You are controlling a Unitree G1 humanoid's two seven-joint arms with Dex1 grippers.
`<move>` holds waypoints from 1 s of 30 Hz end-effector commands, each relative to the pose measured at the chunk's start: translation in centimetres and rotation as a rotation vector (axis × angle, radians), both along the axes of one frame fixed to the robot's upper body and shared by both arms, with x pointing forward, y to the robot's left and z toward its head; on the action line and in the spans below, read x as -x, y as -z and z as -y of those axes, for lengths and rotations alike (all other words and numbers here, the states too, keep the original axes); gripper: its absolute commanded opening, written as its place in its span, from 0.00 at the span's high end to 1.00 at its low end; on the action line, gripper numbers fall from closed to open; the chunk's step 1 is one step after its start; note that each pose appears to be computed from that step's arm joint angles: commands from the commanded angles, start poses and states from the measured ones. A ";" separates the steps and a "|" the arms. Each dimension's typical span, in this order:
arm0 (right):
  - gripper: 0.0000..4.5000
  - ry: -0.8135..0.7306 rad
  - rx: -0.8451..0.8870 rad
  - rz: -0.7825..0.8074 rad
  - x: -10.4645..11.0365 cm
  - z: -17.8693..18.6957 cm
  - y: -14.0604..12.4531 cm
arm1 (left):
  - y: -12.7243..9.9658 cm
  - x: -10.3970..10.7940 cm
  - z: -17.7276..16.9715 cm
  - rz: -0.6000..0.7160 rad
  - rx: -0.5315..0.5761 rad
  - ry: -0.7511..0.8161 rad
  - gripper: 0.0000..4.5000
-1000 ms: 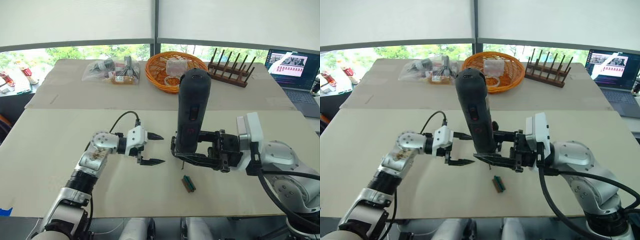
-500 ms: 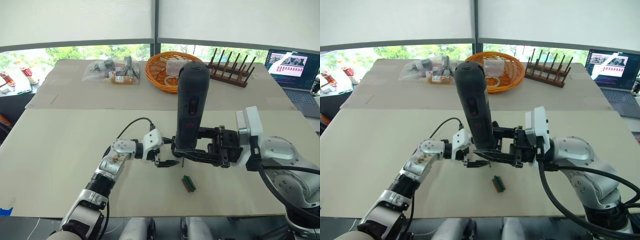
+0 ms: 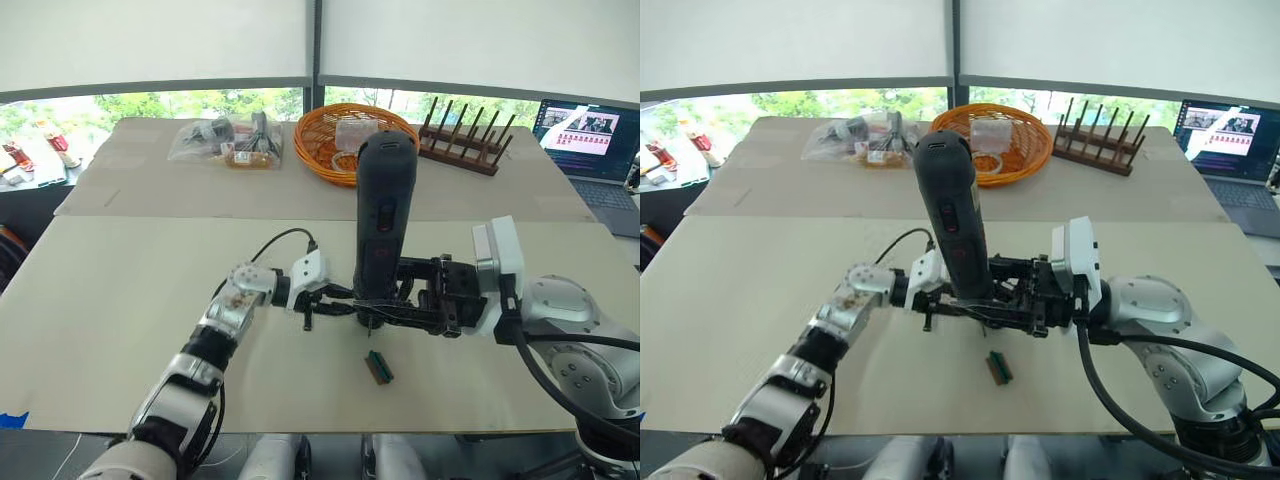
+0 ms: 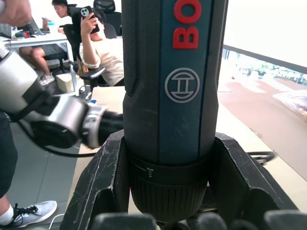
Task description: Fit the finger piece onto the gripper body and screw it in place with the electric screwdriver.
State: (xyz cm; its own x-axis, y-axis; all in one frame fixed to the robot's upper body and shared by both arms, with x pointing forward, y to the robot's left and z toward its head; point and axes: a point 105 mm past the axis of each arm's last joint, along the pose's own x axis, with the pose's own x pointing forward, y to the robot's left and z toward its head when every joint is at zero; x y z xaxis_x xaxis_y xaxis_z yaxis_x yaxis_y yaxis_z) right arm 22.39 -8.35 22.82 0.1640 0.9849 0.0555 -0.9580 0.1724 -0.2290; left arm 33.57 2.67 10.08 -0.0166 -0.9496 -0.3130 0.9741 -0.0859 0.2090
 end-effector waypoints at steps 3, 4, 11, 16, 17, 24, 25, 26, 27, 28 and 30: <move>0.58 -0.013 -0.020 0.058 1.3 0.1 -1.2 | 0.2 -1.1 0.7 0.085 -0.065 0.047 1.00; 0.58 -0.011 -0.019 0.057 1.4 0.1 -1.2 | 0.1 -1.3 0.6 0.088 -0.068 0.052 1.00; 0.58 -0.001 -0.012 0.052 1.9 0.1 -0.9 | 0.3 -1.1 -1.8 0.051 -0.051 0.030 0.94; 0.58 -0.006 -0.011 0.044 2.3 0.1 -0.6 | 0.0 1.0 -2.6 0.035 0.043 -0.021 0.52; 0.58 -0.007 -0.011 0.042 2.4 0.1 -0.6 | 0.1 1.5 -2.6 0.039 0.050 -0.041 0.42; 0.58 -0.007 -0.006 0.026 2.4 0.2 -0.3 | 1.3 3.6 -0.8 0.033 0.127 -0.272 0.00; 0.58 -0.009 -0.002 0.023 2.5 0.2 -0.3 | 1.6 3.7 -0.4 0.025 0.131 -0.302 0.00; 0.58 -0.010 0.000 0.021 2.5 0.3 -0.3 | 1.8 3.9 0.0 0.030 0.134 -0.323 0.00; 0.58 -0.010 0.001 0.019 2.5 0.3 -0.3 | 1.9 4.0 0.3 0.034 0.136 -0.336 0.00; 0.58 -0.009 0.003 0.017 2.5 0.3 -0.3 | 2.0 4.0 0.6 0.035 0.138 -0.356 0.00; 0.58 -0.010 0.006 0.014 2.6 0.4 -0.3 | 2.0 3.5 1.1 0.056 0.142 -0.401 0.00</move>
State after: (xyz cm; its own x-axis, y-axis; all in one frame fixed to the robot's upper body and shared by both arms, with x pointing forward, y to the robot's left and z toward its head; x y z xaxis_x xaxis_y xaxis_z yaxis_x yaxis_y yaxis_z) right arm 20.69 -8.75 21.91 0.1794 0.9834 0.0277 -0.9625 0.1812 -0.2019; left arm 29.76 1.97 7.24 0.3407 -0.9207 -0.1902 0.9314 0.3030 0.2018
